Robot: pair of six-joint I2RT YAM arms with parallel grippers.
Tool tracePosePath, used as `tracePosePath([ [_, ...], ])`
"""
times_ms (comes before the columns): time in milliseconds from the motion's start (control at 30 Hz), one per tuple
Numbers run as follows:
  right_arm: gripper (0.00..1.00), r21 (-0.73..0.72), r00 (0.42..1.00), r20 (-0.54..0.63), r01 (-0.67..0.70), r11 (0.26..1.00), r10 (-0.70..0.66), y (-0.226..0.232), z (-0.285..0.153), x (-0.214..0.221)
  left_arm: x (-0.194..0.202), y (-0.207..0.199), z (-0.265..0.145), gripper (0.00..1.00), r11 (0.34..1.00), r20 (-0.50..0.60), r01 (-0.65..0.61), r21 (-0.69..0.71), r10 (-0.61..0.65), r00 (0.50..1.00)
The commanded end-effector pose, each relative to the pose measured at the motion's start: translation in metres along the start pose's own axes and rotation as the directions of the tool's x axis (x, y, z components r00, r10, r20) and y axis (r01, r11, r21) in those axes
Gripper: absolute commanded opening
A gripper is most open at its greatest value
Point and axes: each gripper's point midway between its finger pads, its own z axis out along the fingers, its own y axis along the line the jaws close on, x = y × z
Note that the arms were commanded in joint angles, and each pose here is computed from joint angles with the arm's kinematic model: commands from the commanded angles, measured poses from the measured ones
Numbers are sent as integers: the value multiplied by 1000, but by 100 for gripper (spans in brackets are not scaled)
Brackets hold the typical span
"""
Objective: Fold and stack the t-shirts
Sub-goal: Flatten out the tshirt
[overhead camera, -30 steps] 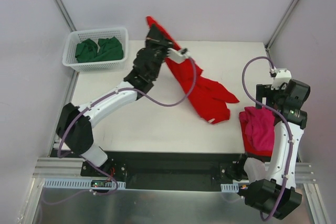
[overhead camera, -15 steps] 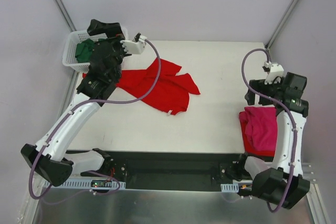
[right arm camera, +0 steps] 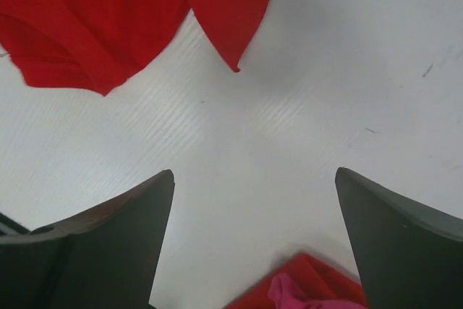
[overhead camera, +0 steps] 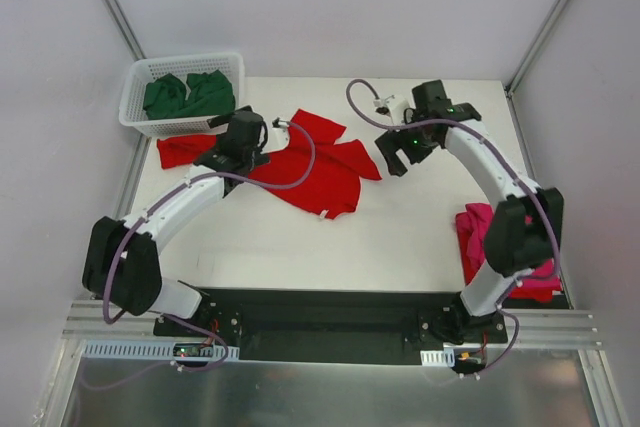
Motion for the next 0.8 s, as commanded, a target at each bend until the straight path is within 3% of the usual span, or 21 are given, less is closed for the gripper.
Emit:
tracePosePath([
  [0, 96, 54, 996, -49, 78, 995, -76, -27, 22, -22, 18, 2, 29, 99, 976, -9, 211, 48, -211, 978],
  [167, 99, 55, 995, 11, 100, 993, -101, -43, 50, -76, 25, 26, 55, 99, 964, -20, 260, 49, -260, 965],
  [233, 91, 55, 990, 40, 132, 990, -134, -38, 54, -98, 24, 23, 65, 99, 962, -30, 266, 63, -264, 964],
  [400, 84, -22, 983, -27, 183, 983, -183, -13, 106, -90, 21, 17, 72, 99, 957, -33, 278, 84, -276, 960],
  [533, 67, -100, 976, -74, 195, 976, -203, 17, 128, -75, 25, 6, 71, 99, 959, -44, 265, 101, -262, 964],
  [767, 61, -136, 966, -152, 189, 972, -209, 28, 147, -50, 24, 5, 61, 99, 954, -20, 282, 104, -282, 959],
])
